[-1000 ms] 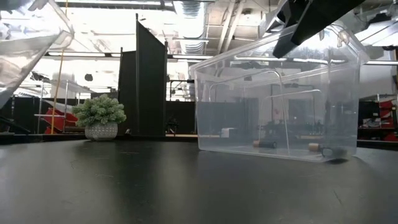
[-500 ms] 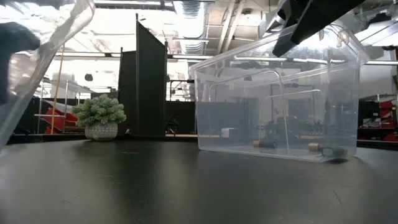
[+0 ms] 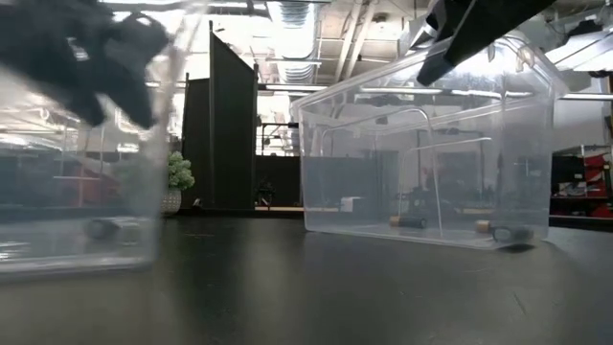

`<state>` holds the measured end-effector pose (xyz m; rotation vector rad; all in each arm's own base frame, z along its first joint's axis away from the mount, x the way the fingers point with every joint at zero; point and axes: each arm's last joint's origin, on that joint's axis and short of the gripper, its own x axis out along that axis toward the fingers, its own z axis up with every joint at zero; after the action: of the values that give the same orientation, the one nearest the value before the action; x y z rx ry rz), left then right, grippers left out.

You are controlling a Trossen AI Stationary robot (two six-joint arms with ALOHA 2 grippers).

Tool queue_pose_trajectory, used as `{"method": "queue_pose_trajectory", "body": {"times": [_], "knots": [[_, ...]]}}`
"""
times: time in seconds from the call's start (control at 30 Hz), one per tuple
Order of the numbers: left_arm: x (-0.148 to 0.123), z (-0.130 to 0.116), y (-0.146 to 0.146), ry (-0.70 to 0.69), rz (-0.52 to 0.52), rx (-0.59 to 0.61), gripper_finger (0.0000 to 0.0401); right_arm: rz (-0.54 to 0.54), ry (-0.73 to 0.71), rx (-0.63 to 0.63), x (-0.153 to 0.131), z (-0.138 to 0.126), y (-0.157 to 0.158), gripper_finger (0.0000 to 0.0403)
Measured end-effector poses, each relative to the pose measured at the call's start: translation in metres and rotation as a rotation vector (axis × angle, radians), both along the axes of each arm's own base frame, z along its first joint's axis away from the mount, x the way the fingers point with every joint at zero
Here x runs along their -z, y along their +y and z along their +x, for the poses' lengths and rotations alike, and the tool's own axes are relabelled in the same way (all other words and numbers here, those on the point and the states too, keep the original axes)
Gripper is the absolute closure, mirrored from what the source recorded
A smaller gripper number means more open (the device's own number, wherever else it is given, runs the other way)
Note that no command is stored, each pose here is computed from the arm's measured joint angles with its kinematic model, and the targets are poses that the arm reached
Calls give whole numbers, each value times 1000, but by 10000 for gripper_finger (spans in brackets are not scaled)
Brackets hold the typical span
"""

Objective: Sort batteries
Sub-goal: Move the transparent bins to the center

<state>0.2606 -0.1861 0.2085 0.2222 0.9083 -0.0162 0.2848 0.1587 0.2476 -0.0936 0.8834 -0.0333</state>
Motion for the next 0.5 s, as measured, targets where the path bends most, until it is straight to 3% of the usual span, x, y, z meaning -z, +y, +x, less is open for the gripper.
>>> {"method": "queue_pose_trajectory", "body": {"times": [0.3,0.5], "knots": [[-7,25,20,-70,72,138,202,90,-101,49,-6,10,0,159],[-12,37,27,-125,18,146,201,95,-114,44,-7,10,1,158]]}}
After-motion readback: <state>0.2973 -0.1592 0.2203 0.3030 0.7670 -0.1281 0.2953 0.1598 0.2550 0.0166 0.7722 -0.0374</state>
